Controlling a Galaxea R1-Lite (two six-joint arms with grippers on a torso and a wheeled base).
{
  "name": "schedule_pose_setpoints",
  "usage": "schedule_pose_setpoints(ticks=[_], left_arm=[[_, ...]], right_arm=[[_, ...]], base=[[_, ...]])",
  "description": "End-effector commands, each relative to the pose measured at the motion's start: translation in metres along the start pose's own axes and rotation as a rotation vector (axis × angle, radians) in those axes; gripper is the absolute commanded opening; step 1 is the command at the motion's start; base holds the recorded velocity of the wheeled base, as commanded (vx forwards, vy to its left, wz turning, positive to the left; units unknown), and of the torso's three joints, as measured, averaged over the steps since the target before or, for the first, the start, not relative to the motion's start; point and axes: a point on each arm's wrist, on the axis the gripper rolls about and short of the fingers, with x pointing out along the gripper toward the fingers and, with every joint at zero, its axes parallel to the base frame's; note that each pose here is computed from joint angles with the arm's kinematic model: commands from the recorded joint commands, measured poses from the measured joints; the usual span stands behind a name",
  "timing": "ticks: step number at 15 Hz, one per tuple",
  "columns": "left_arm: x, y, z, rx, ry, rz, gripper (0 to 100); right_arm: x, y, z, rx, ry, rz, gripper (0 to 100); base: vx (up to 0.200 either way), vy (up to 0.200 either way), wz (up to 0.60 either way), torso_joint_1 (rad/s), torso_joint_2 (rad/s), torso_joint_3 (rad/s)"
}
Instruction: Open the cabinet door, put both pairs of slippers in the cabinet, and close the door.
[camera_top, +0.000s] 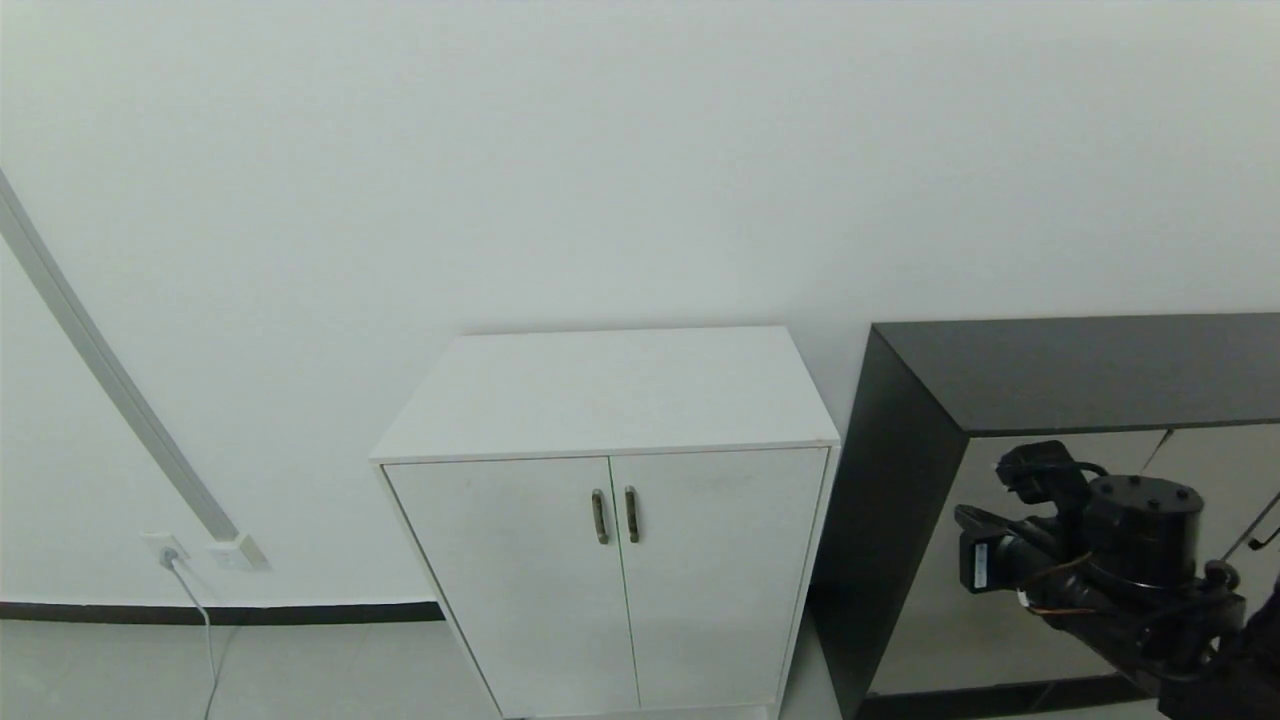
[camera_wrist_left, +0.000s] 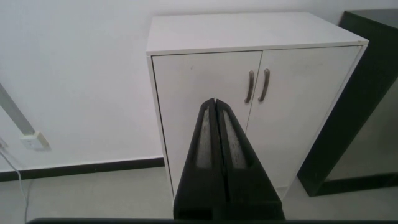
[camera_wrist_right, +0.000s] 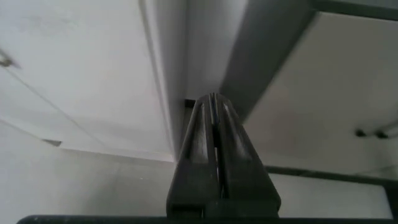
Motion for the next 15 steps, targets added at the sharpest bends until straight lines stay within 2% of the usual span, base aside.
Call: schedule_pose_setpoints(ticks=[1,6,10,15], left_arm=[[0.000,0.000,0.000,0.000,0.001,0.000,0],[0.000,0.000,0.000,0.000,0.001,0.002,0],[0.000,0.000,0.000,-0.002,-0.001,0.000,0],[0.000,0.000,0.000,-0.002,0.001,0.000,0]], right_arm=[[-0.026,-0.011,0.004,0.005,-0.015,-0.022,0],[-0.071,-0.023,-0.004,0.006,0.003,-0.044,0],[-0.097,-0.034,0.003,0.033,-0.050,-0.085,0],[-0.129,-0.041,0.005,0.038,-0.029,-0.100,0]], base=[[0.000,0.000,0.00,0.000,0.00,0.000],[0.000,0.000,0.00,0.000,0.00,0.000],[0.000,0.000,0.00,0.000,0.00,0.000],[0.000,0.000,0.00,0.000,0.00,0.000]])
